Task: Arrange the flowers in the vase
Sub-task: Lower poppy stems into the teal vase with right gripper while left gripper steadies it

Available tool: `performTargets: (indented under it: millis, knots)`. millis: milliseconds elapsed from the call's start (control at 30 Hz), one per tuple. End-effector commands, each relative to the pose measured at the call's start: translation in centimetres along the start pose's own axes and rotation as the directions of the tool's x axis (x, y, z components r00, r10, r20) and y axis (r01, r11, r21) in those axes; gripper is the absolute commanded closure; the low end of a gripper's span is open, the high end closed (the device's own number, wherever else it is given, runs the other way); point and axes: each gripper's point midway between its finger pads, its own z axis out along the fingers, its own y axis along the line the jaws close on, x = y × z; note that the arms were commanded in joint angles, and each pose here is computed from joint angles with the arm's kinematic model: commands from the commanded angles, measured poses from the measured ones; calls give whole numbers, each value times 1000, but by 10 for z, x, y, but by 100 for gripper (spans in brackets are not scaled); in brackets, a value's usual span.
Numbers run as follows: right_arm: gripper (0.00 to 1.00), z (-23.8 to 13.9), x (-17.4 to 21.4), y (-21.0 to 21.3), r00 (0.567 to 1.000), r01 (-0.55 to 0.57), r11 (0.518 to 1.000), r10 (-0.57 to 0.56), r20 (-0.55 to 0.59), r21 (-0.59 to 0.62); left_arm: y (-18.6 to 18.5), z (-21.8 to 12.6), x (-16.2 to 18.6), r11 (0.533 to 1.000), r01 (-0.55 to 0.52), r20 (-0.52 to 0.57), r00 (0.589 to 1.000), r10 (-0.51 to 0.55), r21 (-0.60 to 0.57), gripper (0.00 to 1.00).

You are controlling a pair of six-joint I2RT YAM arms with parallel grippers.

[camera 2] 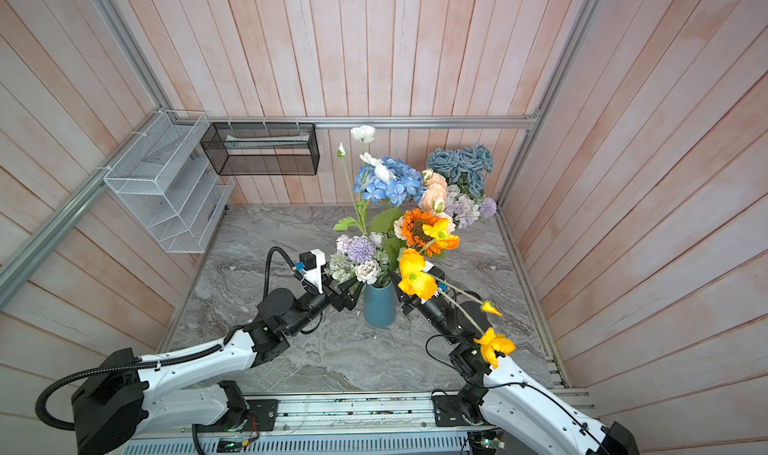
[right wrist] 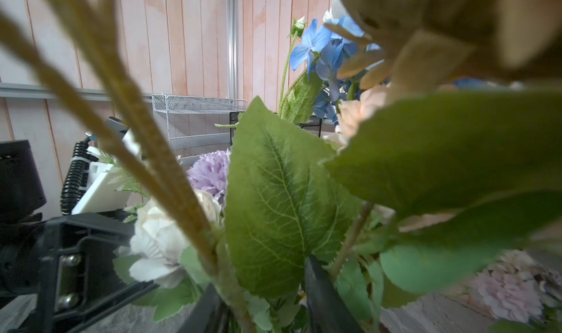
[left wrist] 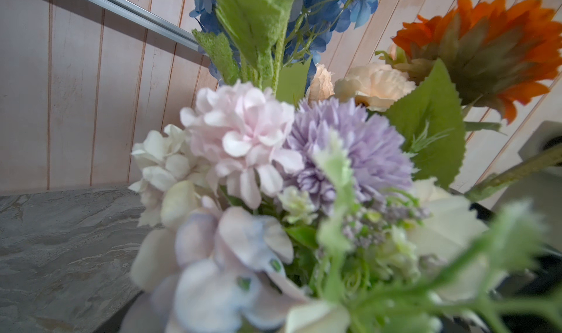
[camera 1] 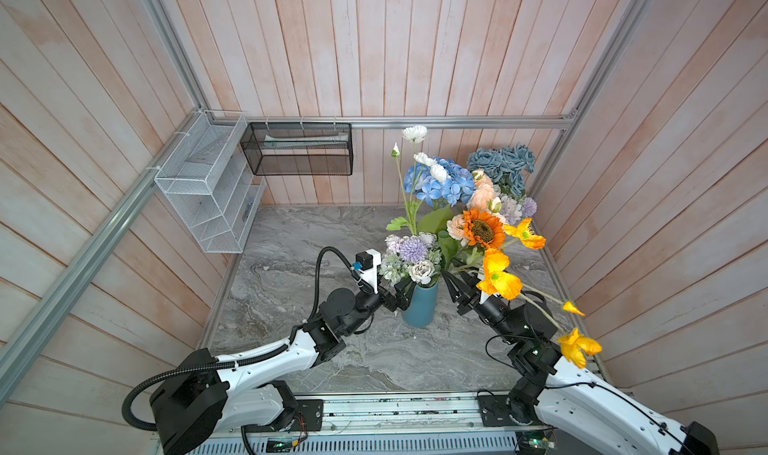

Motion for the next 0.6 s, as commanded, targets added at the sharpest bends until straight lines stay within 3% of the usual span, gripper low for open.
performTargets:
  millis: [0, 167, 367, 567]
  knots:
    - [60, -1, -34, 1, 997, -11, 1000, 11, 72, -7, -6, -2, -24, 1000, 15, 71, 997, -17, 20, 0]
    - [61, -2, -58, 5, 992, -18, 999, 21, 122, -30, -6, -4, -24, 1000, 19, 72, 997, -20, 17, 0]
    - [94, 5, -47, 1, 997, -14, 1000, 15, 78, -8, -4, -5, -24, 1000, 20, 75, 997, -21, 12, 0]
    - [100, 12, -16, -2, 999, -34, 999, 34, -23, 5, -3, -6, -23, 1000, 18, 74, 997, -18, 6, 0]
